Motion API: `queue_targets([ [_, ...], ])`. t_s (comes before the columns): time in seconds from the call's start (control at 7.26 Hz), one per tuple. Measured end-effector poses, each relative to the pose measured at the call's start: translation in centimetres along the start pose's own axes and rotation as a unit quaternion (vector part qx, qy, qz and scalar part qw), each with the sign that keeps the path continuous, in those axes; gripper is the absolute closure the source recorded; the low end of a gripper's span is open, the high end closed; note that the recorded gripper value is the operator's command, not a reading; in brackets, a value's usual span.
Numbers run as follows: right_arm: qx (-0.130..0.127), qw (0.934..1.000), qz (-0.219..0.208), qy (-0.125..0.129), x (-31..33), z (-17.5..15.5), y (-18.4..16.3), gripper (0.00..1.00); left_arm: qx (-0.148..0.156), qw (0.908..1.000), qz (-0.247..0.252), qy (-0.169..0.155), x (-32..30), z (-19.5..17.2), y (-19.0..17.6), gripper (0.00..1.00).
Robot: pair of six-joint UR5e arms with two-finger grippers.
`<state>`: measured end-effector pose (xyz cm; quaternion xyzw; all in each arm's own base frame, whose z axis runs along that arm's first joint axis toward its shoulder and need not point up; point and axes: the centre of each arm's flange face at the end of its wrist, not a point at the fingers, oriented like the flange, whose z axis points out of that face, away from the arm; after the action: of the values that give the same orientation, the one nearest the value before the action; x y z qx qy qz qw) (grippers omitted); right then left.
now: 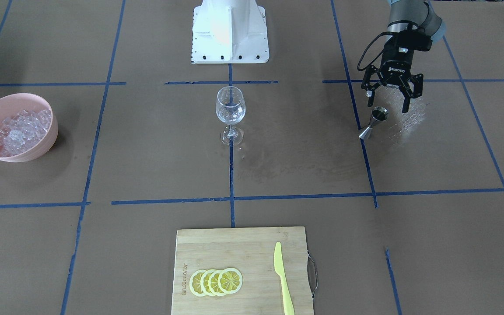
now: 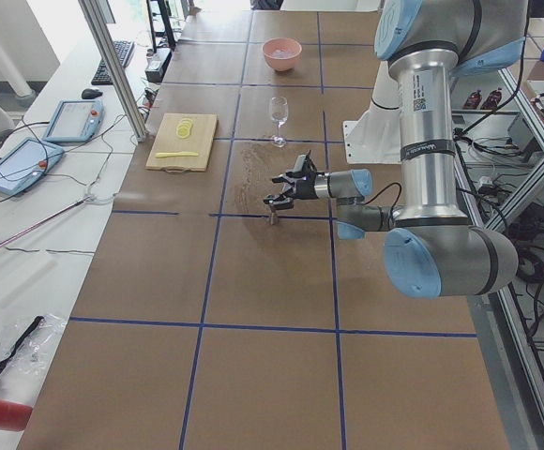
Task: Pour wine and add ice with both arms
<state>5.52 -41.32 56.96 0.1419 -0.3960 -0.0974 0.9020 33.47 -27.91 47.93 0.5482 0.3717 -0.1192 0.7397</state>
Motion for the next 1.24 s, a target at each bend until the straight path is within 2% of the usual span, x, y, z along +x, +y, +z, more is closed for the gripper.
queue_targets([
  [0.55,-0.003,1.0000,0.004,-0.001,0.2,0.2,0.7,0.00,0.000,0.9999,-0.002,-0.017,0.8,2.0,5.3,0.01],
  [0.83,-0.004,1.0000,0.005,-0.001,0.2,0.2,0.7,0.00,-0.004,0.9997,-0.005,-0.022,1.0,2.7,7.4,0.07],
  [1.24,-0.004,1.0000,0.005,-0.001,0.2,0.2,0.8,0.00,-0.006,0.9996,-0.004,-0.027,1.2,3.2,9.2,0.59],
])
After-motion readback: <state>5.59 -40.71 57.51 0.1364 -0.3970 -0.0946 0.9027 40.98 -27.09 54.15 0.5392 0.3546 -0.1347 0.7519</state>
